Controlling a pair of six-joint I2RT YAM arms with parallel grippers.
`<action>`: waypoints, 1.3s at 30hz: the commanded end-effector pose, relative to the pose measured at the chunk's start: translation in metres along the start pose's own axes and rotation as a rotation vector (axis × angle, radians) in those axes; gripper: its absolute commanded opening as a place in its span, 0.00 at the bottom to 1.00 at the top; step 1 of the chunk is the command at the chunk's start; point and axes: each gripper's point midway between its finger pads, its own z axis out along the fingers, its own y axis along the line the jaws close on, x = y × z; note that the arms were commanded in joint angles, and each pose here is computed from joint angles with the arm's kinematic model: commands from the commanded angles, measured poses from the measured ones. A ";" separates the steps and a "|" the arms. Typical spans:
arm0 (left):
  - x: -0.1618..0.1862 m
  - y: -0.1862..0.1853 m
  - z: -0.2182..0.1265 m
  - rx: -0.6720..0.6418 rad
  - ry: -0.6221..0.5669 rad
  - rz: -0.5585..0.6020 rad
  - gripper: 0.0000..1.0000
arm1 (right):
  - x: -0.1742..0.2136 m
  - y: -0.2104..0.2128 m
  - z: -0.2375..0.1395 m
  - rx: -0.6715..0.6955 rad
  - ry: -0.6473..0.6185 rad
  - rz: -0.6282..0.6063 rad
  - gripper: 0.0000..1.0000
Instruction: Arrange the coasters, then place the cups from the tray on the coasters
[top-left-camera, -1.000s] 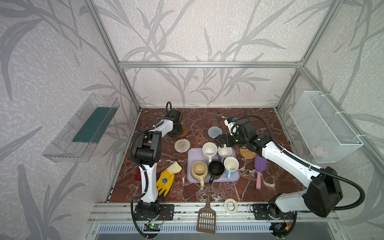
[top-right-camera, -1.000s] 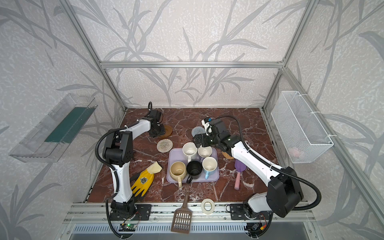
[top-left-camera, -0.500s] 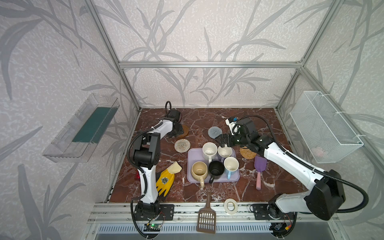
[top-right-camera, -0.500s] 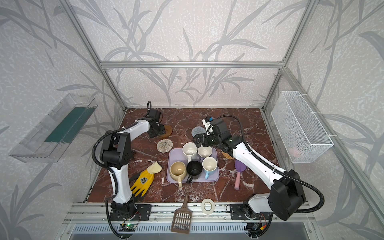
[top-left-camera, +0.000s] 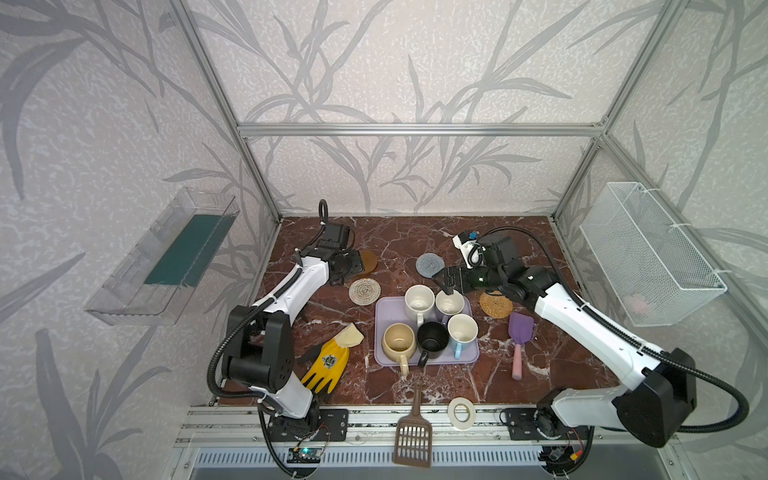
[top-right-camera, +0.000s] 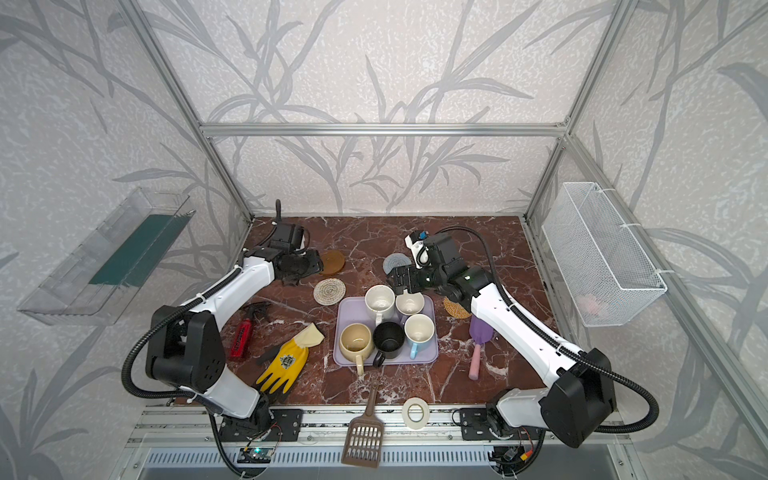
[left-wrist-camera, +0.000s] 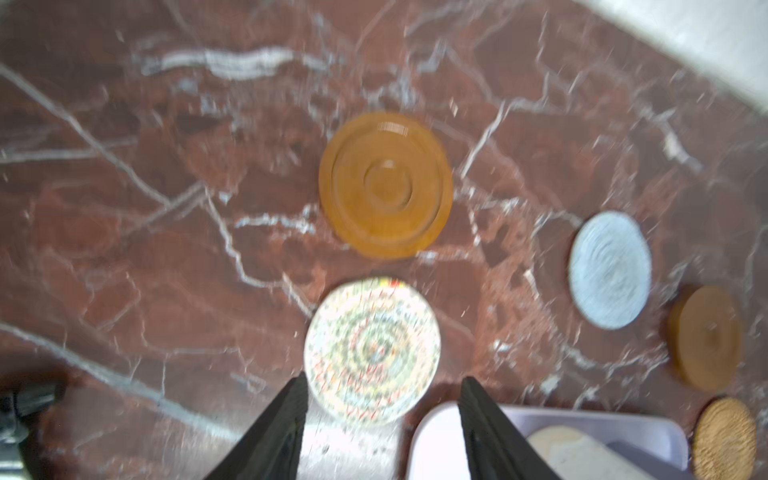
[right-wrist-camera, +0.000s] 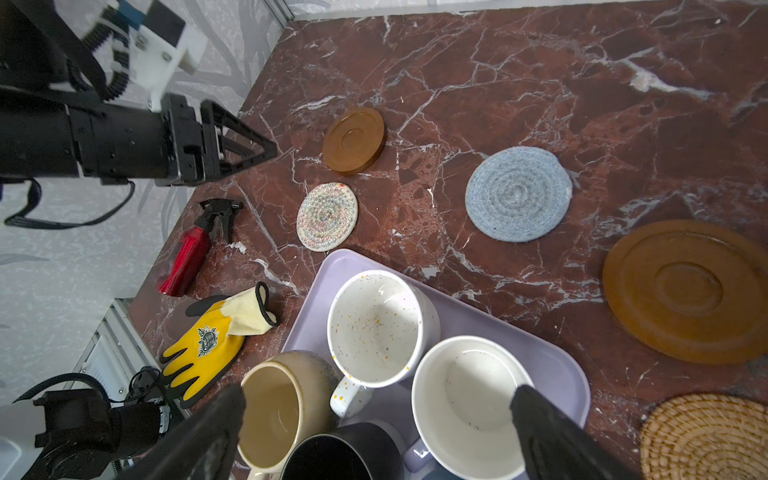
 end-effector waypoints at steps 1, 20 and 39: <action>0.028 0.014 0.012 -0.048 0.088 0.019 0.60 | -0.001 0.005 -0.008 -0.010 0.007 -0.019 0.99; 0.068 0.025 0.066 -0.209 0.186 0.106 0.56 | 0.005 -0.002 -0.002 0.009 0.010 0.018 0.99; 0.069 -0.038 0.092 -0.095 0.231 0.114 0.53 | 0.011 -0.011 0.004 0.038 0.012 0.037 0.98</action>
